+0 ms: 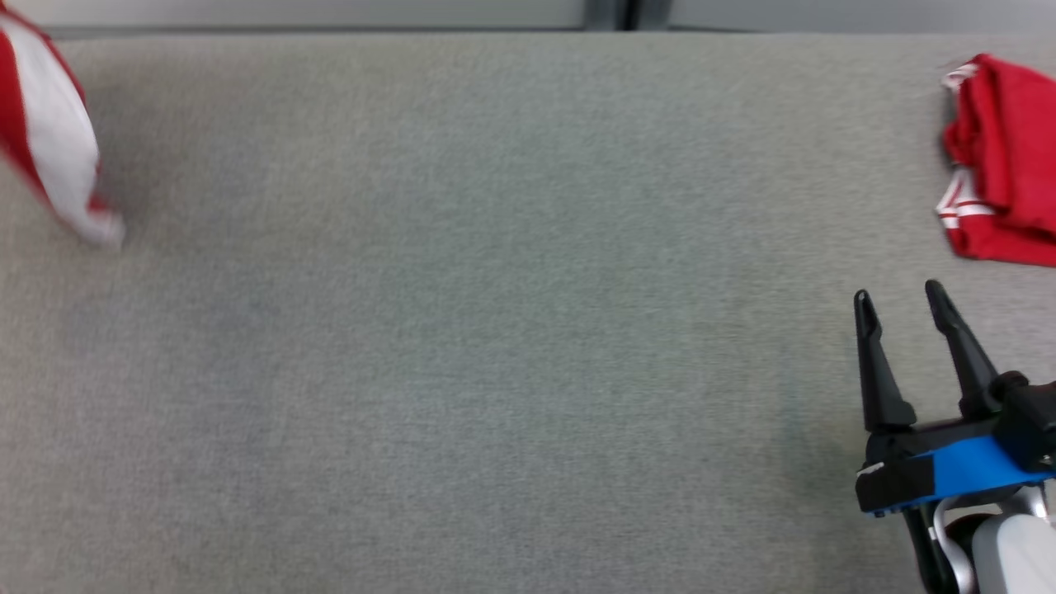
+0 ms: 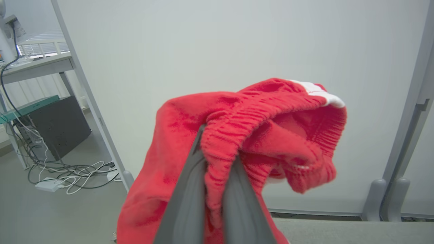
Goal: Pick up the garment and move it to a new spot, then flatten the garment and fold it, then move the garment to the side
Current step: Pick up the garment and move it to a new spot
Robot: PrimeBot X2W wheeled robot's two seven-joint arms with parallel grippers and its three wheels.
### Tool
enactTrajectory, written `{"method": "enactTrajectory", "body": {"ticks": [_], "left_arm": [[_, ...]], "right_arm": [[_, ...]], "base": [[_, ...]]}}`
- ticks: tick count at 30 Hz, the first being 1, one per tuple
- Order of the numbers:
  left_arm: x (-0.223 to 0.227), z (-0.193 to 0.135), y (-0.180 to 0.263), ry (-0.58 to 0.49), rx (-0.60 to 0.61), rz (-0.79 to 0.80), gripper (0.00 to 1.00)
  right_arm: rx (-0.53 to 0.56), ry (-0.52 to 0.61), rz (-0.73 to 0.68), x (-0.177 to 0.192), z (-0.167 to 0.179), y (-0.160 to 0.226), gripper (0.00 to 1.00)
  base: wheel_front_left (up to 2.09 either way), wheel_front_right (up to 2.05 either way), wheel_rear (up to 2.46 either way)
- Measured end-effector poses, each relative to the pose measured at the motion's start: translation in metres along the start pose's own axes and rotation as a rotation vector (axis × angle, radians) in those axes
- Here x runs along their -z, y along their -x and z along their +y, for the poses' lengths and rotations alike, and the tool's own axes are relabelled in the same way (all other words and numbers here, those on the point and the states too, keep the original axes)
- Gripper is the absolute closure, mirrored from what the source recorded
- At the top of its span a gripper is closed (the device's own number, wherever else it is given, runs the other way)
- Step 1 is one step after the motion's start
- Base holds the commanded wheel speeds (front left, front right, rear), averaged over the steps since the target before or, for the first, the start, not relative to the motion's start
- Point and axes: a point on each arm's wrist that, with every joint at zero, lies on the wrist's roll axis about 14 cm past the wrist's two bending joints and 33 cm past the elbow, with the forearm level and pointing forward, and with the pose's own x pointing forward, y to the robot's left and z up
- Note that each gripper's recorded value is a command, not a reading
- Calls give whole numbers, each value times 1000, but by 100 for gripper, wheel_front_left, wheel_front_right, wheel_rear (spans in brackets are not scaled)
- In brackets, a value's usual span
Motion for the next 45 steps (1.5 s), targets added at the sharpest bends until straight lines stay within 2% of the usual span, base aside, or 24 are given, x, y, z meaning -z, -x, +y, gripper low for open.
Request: {"method": "enactTrajectory", "body": {"ticks": [4, 9, 14, 19, 23, 28, 32, 36, 40, 41, 42, 43, 45], "left_arm": [[-71, -47, -9, -16, 109, -179, 100], [-138, -123, -5, -1, 277, -343, 100], [-175, -211, 15, 28, 473, -424, 100], [-191, -285, 43, 90, 643, -453, 100], [-170, -332, 65, 116, 755, -402, 100], [-113, -366, 90, 147, 837, -265, 100], [-50, -378, 112, 172, 857, -112, 100], [15, -384, 145, 152, 884, 39, 100], [61, -387, 182, 140, 918, 161, 100], [70, -386, 190, 143, 921, 190, 87], [78, -385, 196, 132, 924, 205, 27], [82, -384, 200, 118, 925, 210, 0], [79, -383, 203, 119, 924, 195, 0]], "right_arm": [[48, -14, -22, -8, -9, 17, 0], [123, -28, -36, -12, -28, 42, 0], [200, -42, -47, -14, -46, 66, 0], [264, -60, -56, -14, -61, 86, 0], [295, -64, -58, -13, -68, 97, 0], [316, -74, -51, -9, -72, 103, 0], [313, -88, -43, -4, -71, 103, 0], [308, -98, -39, -3, -68, 102, 0], [298, -106, -28, 2, -65, 101, 0], [293, -106, -27, 2, -63, 100, 0], [288, -108, -25, 3, -62, 99, 0], [283, -109, -25, 3, -60, 98, 0], [274, -111, -28, 2, -57, 97, 0]], "base": [[0, 0, 0], [0, 0, 0], [0, 0, 0], [0, 0, 0], [0, 0, 0], [0, 0, 0], [0, 0, 0], [0, 0, 0], [0, 0, 0], [0, 0, 0], [0, 0, 0], [0, 0, 0], [0, 0, 0]]}}
